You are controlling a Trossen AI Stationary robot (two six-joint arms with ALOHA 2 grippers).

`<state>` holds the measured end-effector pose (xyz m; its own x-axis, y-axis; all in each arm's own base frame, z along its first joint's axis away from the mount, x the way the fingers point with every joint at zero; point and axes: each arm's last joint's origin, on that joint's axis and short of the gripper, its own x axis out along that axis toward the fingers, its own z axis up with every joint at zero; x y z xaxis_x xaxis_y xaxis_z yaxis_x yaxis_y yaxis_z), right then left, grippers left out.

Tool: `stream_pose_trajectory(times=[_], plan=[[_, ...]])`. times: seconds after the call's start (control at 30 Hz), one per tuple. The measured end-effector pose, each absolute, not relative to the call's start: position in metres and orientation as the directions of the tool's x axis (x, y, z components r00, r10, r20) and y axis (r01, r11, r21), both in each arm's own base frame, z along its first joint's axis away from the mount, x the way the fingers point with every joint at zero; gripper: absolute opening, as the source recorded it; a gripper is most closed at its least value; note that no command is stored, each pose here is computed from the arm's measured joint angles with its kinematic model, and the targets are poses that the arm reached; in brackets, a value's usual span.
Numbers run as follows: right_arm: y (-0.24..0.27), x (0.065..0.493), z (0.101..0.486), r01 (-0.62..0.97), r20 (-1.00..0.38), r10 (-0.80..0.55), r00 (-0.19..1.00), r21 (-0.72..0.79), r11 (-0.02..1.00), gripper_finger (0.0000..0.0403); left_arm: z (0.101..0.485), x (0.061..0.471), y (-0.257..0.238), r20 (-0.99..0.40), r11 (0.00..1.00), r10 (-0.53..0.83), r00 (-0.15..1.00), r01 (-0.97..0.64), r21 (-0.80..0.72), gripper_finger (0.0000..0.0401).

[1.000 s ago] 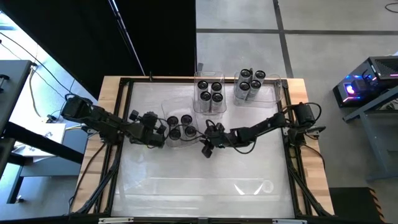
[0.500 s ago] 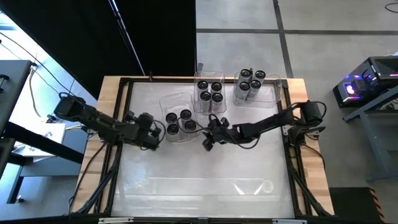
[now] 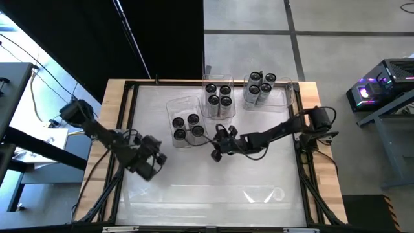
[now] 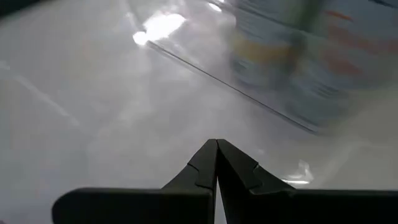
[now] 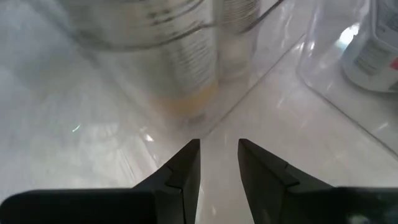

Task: Sort soda cans
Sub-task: Move the bottom transparent bin to the top left of the table

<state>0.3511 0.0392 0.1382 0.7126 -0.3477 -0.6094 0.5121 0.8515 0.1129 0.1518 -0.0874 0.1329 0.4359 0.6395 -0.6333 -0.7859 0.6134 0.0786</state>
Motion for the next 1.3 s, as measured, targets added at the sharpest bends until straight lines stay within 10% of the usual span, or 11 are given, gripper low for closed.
stream_pose_trajectory(times=[0.37, 1.3], plan=[[0.024, 0.366, 0.123, 0.495, -0.552, -0.327, 0.767, 0.185, 0.849, 0.0103, 0.091, 0.175, -0.117, -0.471, 0.681, 0.584, 0.662, -0.714, -0.159, 0.0000], [0.011, 0.372, 0.128, 0.478, -0.494, -0.313, 0.811, 0.251, 0.842, 0.0103, 0.094, 0.197, -0.048, -0.412, 0.526, 0.812, 0.414, -0.825, 0.207, 0.0000]])
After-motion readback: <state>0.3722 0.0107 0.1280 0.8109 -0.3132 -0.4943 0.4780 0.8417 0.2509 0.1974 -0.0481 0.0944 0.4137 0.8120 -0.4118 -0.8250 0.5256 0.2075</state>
